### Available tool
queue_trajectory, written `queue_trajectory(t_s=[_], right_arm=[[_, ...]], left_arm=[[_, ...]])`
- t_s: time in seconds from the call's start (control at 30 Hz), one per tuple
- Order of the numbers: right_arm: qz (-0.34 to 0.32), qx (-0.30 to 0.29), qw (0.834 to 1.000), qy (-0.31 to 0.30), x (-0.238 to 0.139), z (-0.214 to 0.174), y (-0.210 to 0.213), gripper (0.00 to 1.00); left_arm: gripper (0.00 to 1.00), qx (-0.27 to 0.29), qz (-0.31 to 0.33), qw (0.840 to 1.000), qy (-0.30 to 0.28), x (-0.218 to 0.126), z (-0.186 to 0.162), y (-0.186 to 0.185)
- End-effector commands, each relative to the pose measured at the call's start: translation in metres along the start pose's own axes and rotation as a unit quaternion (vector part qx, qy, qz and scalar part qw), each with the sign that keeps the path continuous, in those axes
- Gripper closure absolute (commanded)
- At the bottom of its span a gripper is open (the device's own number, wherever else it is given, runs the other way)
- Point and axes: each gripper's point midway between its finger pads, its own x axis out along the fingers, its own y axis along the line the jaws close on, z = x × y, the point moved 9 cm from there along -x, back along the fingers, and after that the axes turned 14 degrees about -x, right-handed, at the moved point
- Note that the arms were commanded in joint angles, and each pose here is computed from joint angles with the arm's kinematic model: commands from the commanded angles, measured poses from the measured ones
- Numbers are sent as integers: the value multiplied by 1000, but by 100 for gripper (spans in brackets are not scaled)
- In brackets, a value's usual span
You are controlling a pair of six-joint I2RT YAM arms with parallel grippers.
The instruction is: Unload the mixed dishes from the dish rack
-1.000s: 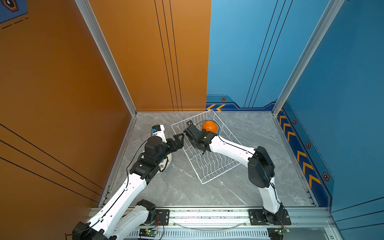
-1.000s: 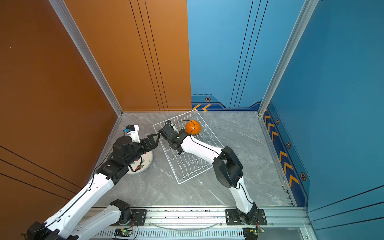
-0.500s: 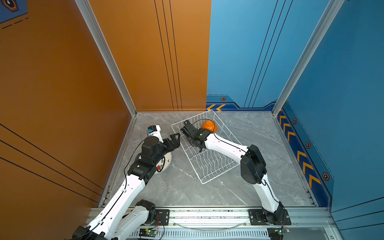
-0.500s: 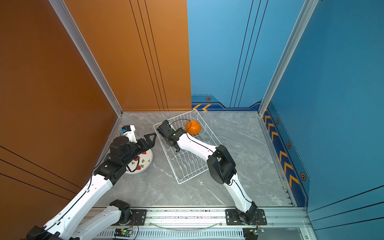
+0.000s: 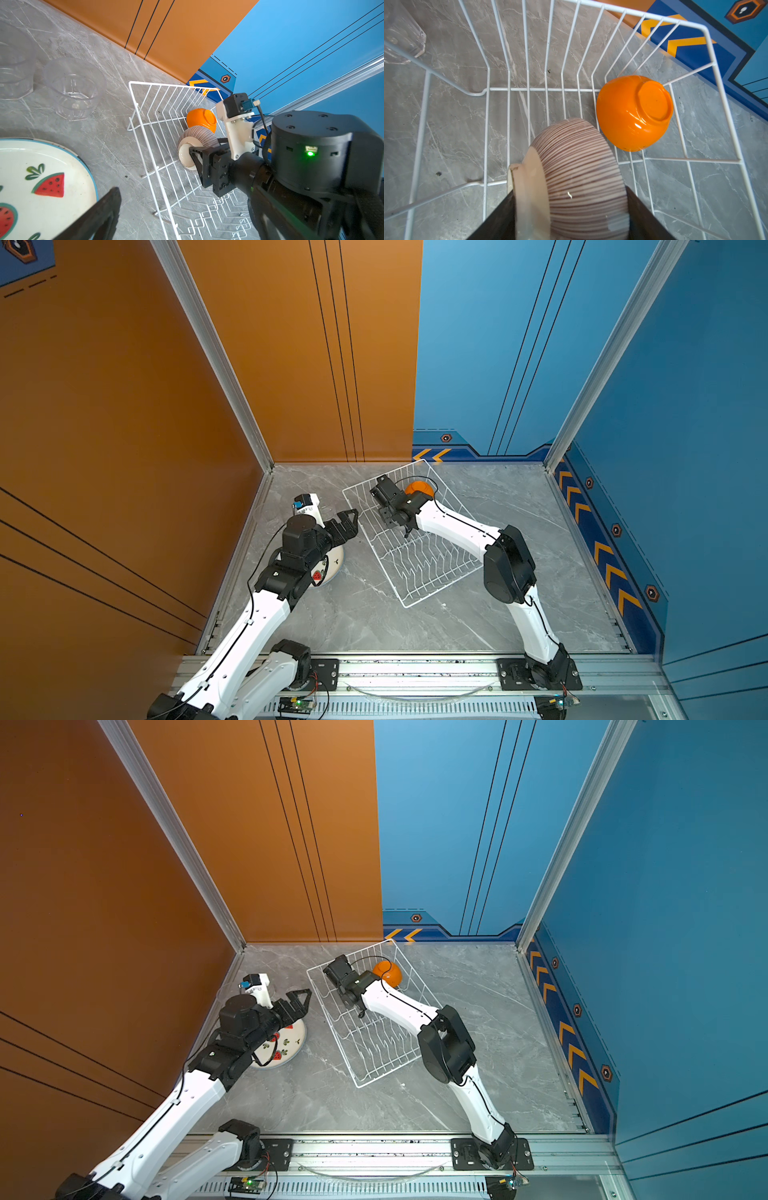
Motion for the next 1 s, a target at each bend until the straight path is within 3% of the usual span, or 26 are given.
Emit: queue_trajectory(t_s=[0.0,0.3,0.5,0.7,0.97], right_arm=[[-2,44,999,-19,-26,8,-24,38],[85,155,983,-44,-66,11,-66,37],[80,169,980,-60,-82,13,-76,37],[29,133,991,-16,-59,10,-73,37],[-23,57,998,30,-11,3,-38,37]], left_arm=[[2,-11,-16,1000,16,6,-2,1],[2,-24,-41,998,46,31,-8,-4],[2,-23,-53,996,62,42,-14,-6],[2,-19,-57,996,62,43,-16,-8],[2,7,-39,999,28,26,-9,-8]])
